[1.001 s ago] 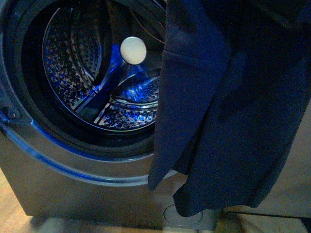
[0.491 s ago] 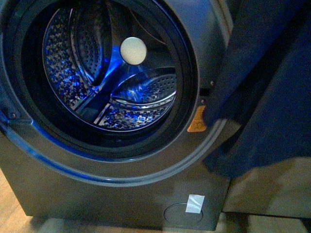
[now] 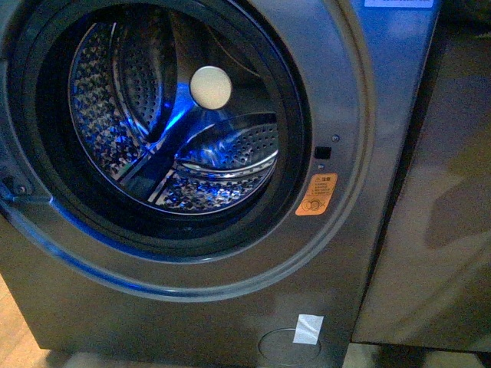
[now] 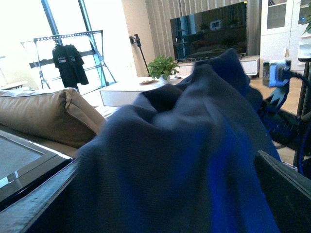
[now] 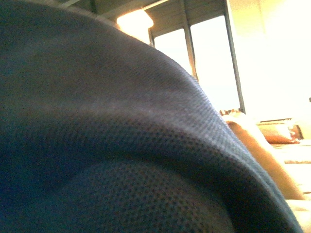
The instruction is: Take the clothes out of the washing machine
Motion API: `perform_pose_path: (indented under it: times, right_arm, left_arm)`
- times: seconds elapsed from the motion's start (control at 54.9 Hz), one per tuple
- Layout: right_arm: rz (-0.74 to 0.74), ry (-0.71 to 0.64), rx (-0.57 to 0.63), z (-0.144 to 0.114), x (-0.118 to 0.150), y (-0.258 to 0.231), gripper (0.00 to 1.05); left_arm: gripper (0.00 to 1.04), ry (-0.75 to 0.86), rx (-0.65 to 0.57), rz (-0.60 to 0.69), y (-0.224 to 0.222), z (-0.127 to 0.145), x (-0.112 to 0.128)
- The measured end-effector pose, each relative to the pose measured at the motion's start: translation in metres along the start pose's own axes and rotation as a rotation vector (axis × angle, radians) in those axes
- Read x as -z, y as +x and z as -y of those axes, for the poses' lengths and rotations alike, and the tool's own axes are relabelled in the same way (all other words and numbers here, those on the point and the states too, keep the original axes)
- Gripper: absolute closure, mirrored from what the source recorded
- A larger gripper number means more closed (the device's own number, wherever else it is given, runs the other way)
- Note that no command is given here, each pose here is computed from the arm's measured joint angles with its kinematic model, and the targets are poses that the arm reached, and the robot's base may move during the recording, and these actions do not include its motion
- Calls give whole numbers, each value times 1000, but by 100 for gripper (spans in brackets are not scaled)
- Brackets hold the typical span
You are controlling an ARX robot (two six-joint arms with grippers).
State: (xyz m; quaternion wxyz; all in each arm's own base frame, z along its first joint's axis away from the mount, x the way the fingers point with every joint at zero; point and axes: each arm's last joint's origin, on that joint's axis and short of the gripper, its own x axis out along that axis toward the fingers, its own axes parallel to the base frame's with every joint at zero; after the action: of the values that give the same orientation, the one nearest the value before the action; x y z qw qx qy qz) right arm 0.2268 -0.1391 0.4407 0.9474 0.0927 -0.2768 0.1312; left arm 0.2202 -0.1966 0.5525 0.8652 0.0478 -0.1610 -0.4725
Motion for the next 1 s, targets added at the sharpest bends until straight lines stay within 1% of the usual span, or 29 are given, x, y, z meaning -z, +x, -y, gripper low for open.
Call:
perform_pose_path:
  times: [0.109, 0.182, 0.237, 0.273, 0.382, 0.437, 0.473, 0.564, 0.601, 0.764, 0.855, 0.91, 0.946, 1.001]
  right_arm:
    - [12, -42, 46, 24, -37, -12, 100]
    - [6, -68, 84, 39, -55, -21, 100]
    - [7, -84, 130, 54, -69, -31, 100]
    - [10, -93, 181, 68, -78, -40, 100]
    - [-5, -108, 305, 102, -95, -67, 100]
    - [-29, -103, 350, 114, -97, -79, 100]
    - [-63, -99, 405, 127, -97, -93, 100]
    - [-142, -76, 462, 142, -88, -112, 100]
    - [-179, -52, 489, 147, -81, -119, 100]
    - [-363, 67, 594, 171, -36, -146, 100]
    - [-505, 184, 700, 189, -2, -156, 100]
    - [-601, 284, 754, 200, 20, -161, 100]
    - [-654, 331, 791, 205, 31, -162, 100]
    - [-703, 382, 818, 211, 40, -163, 99]
  left_arm:
    - [7, 0, 0, 1, 0, 0, 0]
    - [7, 1, 0, 1, 0, 0, 0]
    - [7, 0, 0, 1, 0, 0, 0]
    - [7, 0, 0, 1, 0, 0, 0]
    - [7, 0, 0, 1, 0, 0, 0]
    - [7, 0, 0, 1, 0, 0, 0]
    - [7, 1, 0, 1, 0, 0, 0]
    - [7, 1, 0, 1, 0, 0, 0]
    - [7, 1, 0, 1, 0, 0, 0]
    - [7, 1, -1, 1, 0, 0, 0]
    - [7, 1, 0, 1, 0, 0, 0]
    - [7, 1, -1, 2, 0, 0, -1]
    - [7, 1, -1, 2, 0, 0, -1]
    - [7, 1, -1, 2, 0, 0, -1]
